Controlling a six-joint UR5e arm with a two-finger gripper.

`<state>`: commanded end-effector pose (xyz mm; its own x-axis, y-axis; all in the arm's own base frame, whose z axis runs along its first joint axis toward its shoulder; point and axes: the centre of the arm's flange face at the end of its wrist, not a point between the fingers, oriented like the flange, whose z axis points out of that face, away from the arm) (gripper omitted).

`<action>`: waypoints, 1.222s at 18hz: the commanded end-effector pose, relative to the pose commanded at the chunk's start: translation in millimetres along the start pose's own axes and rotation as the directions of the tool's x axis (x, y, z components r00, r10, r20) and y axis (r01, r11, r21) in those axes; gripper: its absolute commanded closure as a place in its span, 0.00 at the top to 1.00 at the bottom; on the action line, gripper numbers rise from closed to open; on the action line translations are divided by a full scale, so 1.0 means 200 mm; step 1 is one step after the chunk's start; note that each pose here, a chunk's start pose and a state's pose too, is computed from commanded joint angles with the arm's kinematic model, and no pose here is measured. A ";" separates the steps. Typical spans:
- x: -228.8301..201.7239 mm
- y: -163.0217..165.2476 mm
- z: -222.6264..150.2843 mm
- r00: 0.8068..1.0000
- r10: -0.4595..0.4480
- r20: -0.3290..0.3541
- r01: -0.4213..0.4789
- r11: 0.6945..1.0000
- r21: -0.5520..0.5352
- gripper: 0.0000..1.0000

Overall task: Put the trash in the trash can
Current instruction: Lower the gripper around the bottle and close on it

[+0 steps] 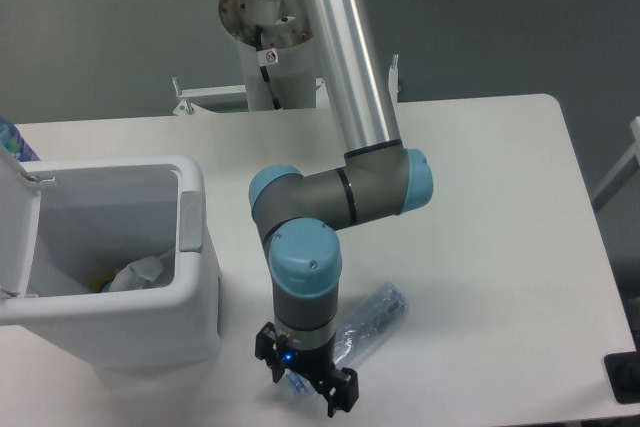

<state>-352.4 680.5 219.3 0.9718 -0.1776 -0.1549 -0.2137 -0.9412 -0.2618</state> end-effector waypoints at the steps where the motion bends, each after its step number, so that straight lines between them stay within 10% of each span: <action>1: 0.01 0.00 0.01 1.000 0.003 -0.003 -0.003 1.000 -0.002 1.00; 13: 0.06 0.04 0.13 0.999 0.025 -0.037 -0.026 0.999 -0.035 0.99; 22: 0.06 0.04 0.13 0.999 0.022 -0.035 -0.023 0.999 -0.035 0.78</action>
<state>-345.2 677.8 190.4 0.9698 -0.2083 -0.1271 -0.2327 -0.9463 -0.2245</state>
